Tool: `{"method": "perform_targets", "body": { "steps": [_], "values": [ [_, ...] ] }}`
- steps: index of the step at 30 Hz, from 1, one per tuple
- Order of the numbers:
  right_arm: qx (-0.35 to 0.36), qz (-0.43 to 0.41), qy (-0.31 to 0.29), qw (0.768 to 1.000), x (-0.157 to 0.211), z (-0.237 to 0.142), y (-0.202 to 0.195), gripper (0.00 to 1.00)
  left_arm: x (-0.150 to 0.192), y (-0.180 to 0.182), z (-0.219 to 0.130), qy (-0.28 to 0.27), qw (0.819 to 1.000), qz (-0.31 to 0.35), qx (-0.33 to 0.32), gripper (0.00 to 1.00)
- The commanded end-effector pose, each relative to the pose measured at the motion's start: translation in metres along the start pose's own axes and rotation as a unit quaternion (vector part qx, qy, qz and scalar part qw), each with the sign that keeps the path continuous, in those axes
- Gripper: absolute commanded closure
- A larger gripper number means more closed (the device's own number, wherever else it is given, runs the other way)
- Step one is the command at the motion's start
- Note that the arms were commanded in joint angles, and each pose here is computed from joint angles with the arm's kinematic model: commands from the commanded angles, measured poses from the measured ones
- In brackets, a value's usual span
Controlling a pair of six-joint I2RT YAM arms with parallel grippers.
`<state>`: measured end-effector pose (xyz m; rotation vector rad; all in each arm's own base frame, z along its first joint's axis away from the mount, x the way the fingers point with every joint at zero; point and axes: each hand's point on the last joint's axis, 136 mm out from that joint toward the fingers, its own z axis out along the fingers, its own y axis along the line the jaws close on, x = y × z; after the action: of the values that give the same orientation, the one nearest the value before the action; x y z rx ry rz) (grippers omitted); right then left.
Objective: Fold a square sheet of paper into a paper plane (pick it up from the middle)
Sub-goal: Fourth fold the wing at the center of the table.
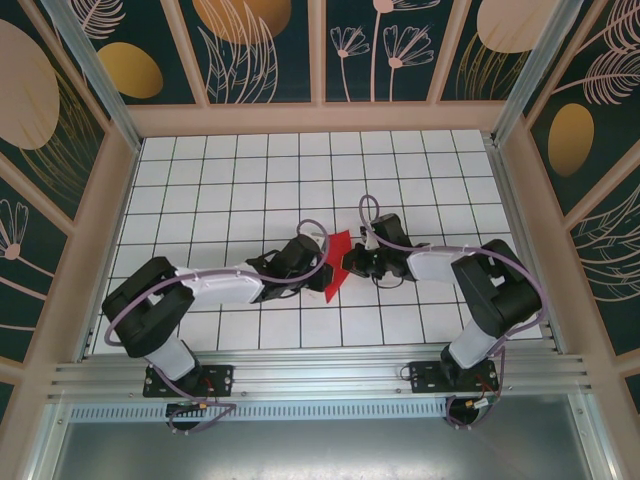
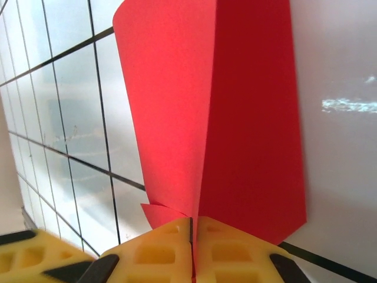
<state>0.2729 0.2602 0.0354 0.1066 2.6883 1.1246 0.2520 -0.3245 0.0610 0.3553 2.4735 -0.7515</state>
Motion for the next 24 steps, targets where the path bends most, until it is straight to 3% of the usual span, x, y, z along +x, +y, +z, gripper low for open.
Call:
{"method": "perform_targets", "body": {
  "steps": [1,9,17,24],
  "values": [
    [0.001,0.026,-0.031,0.999,-0.004,-0.006,0.016,0.92,-0.008,-0.008,-0.015,-0.027,0.999,-0.014,0.031,0.76],
    [0.010,0.114,-0.090,0.989,0.001,-0.012,0.021,0.92,0.011,0.002,-0.032,-0.035,0.998,-0.019,0.038,0.67],
    [0.022,0.172,-0.131,0.976,0.008,-0.013,0.019,0.92,0.024,-0.007,-0.030,-0.029,0.998,0.046,0.034,0.58],
    [0.019,0.179,-0.136,0.974,0.008,-0.015,0.022,0.91,0.030,-0.009,-0.015,-0.014,0.995,0.100,0.005,0.57]
  ]
}}
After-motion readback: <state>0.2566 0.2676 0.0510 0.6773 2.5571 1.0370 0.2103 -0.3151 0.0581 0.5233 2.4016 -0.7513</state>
